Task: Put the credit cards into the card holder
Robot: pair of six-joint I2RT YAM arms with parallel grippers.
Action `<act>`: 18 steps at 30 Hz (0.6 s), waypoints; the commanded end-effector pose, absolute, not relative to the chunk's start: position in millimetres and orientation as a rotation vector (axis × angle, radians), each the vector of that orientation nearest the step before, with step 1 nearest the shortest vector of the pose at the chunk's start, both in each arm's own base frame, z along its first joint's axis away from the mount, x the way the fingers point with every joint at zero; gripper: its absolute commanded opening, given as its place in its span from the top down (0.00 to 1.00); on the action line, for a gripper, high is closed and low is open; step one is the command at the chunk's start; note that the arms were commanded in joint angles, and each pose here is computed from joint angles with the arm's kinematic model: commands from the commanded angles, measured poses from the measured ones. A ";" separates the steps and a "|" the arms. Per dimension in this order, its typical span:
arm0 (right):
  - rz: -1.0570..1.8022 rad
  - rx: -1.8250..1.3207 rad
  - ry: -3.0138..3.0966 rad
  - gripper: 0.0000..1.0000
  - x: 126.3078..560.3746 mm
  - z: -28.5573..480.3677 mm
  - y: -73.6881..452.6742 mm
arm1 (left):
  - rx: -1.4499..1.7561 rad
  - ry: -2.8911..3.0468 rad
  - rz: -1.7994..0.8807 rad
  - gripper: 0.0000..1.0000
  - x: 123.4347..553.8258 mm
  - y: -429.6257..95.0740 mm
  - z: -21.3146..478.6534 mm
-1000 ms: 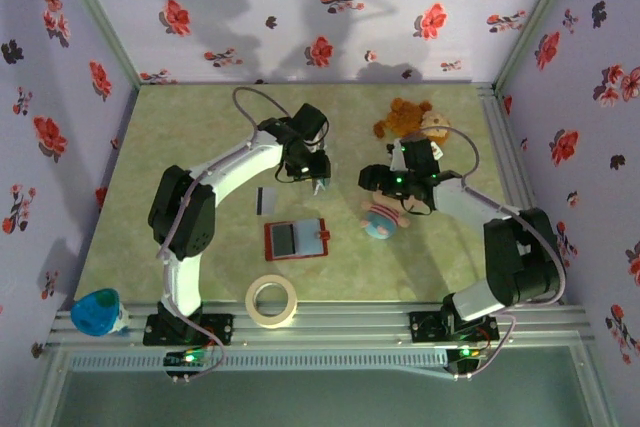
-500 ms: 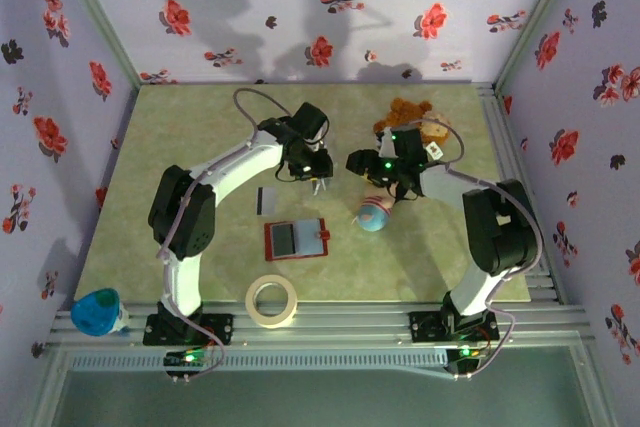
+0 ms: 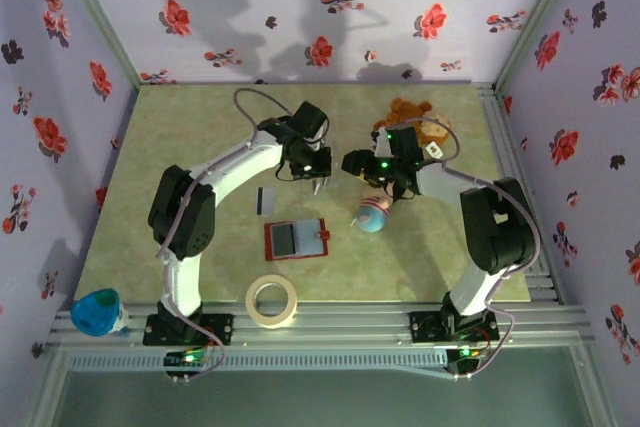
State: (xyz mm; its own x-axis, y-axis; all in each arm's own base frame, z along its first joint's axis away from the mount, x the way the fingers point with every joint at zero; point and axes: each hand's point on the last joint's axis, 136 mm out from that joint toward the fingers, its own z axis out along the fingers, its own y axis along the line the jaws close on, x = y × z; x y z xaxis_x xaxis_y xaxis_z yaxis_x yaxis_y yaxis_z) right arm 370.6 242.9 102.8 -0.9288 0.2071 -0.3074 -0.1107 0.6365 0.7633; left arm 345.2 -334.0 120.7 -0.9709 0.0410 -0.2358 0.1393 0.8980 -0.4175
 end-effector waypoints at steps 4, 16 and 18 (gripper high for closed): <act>1.188 0.053 2.570 0.40 361.1 90.2 247.0 | 0.141 2.801 -0.694 0.96 346.0 -330.7 139.2; 1.115 0.042 2.582 0.38 361.0 94.8 241.9 | 0.147 2.783 -0.691 1.00 343.2 -324.9 150.1; 1.081 0.031 2.588 0.38 360.4 95.0 240.1 | 0.143 2.785 -0.672 1.00 343.2 -321.9 150.2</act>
State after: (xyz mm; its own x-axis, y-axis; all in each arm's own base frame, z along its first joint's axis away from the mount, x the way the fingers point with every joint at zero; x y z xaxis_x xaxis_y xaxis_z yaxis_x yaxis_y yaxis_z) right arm 366.1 244.4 101.6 -0.9377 0.1717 -0.3021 -0.1158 0.6654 0.7374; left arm 345.5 -329.7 139.4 -0.9640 0.0275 -0.2646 0.1455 0.8871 -0.4380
